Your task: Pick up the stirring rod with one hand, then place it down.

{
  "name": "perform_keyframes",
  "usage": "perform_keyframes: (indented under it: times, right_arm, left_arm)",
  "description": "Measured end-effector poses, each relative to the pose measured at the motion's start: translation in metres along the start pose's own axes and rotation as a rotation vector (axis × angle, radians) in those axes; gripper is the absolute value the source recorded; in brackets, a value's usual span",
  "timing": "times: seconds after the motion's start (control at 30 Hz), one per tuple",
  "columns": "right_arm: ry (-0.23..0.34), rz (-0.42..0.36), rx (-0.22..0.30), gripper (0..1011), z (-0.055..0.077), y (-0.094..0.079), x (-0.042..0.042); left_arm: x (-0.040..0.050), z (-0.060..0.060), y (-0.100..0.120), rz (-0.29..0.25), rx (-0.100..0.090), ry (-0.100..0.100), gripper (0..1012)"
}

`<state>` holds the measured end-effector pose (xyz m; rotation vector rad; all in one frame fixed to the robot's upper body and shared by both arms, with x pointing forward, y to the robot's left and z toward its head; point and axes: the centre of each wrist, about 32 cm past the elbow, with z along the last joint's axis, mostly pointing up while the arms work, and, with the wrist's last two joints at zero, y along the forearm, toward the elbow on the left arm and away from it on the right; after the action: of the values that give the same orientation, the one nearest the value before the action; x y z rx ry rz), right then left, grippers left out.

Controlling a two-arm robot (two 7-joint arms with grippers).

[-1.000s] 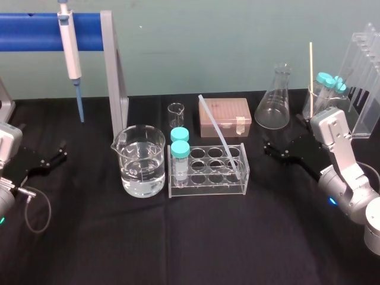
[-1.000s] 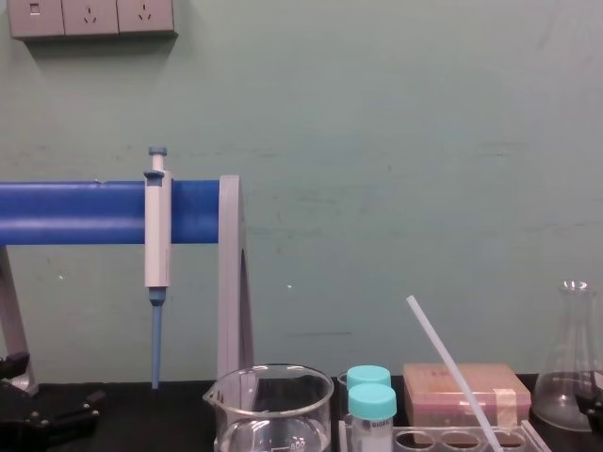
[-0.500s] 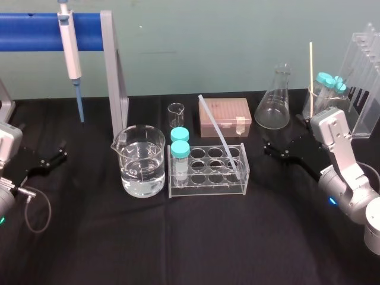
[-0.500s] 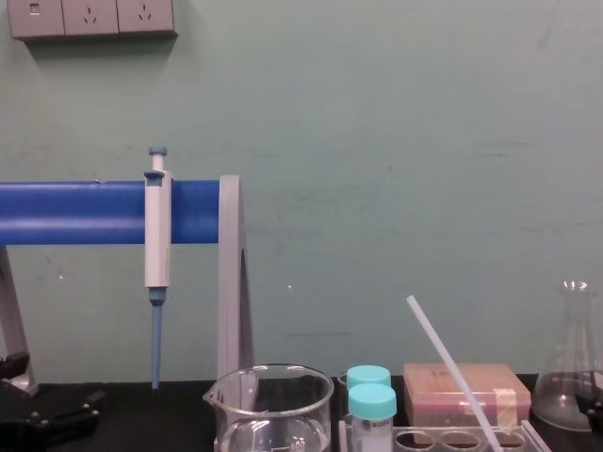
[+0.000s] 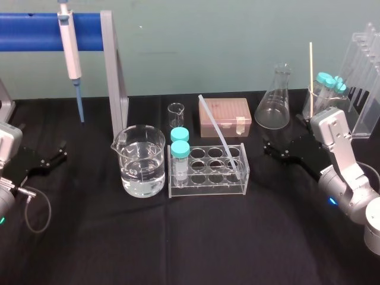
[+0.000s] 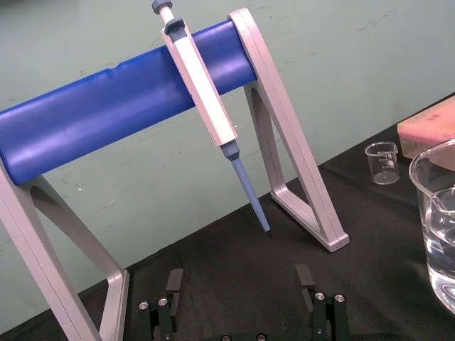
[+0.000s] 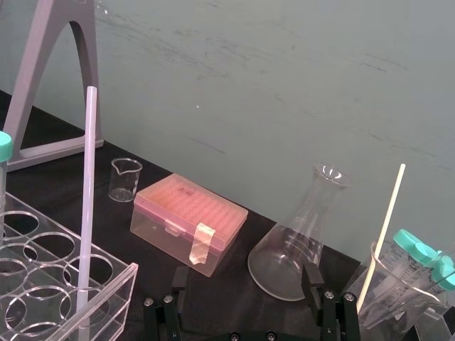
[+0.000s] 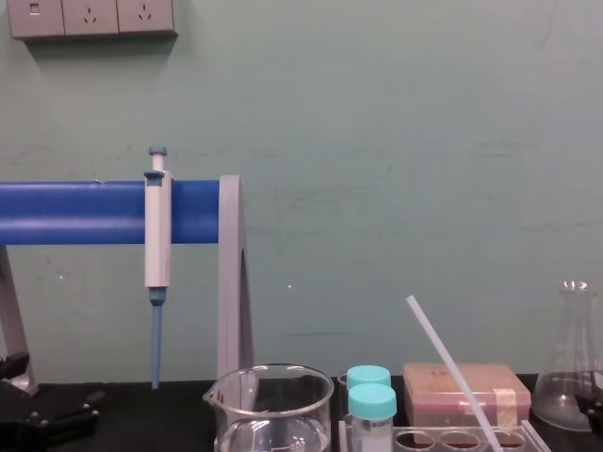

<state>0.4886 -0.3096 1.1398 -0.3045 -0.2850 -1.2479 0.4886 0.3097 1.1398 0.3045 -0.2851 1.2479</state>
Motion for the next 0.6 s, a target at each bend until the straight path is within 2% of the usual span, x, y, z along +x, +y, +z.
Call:
perform_keyframes:
  times: [0.6]
  right_arm:
    - [0.0,0.0,0.0,1003,0.0,0.0,0.0]
  left_arm:
    - [0.0,0.0,0.0,0.0,0.0,0.0,1000]
